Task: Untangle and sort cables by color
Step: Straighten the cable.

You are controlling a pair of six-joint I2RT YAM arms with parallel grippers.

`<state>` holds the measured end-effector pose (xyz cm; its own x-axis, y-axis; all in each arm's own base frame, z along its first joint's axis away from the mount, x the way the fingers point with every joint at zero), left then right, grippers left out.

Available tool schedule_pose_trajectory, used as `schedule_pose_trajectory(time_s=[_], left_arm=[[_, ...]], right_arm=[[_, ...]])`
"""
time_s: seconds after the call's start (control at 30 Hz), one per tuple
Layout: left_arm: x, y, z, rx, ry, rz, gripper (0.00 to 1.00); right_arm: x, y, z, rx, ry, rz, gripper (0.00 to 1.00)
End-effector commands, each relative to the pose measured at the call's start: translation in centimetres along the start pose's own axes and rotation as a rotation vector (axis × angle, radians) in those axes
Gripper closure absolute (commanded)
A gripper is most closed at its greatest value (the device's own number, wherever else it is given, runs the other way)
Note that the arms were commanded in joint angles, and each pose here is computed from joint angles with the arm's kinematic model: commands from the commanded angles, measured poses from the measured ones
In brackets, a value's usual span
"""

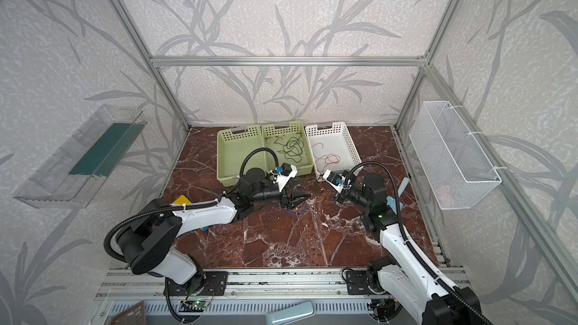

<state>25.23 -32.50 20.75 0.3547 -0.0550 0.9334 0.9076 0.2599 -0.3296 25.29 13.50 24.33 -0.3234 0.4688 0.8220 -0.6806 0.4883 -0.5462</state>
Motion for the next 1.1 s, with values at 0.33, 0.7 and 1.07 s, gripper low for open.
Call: schedule_pose_trajectory(time_s=[0.33,0.7,1.07], left_arm=[[2.7,0.1,-3.8,-0.024,-0.08,-0.077,0.93],[1.2,-0.2,-0.7,0.101,0.015,-0.191,1.0],[0.2,0.4,0.4,0.181,0.095,-0.257,1.0]], right_arm=[[1.6,-1.3,-0.6,-0.074,-0.039,-0.02,1.0],[0.2,-3.7,0.1,-0.267,0.079,-0.086,1.0],[0.6,-4.3,0.2,-0.289,0.062,-0.116,1.0]])
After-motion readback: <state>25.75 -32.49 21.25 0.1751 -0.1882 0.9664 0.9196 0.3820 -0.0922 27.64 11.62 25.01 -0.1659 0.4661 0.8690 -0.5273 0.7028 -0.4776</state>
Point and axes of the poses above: each gripper's point midway between its finger pads, its own z axis back along the fingers, its own y axis along the line the jaws close on, x = y × z, the point moved 5 cm from there along z, back along the fingers, and after that the axes turned 8 degrees about z, right-handed, at the moved point
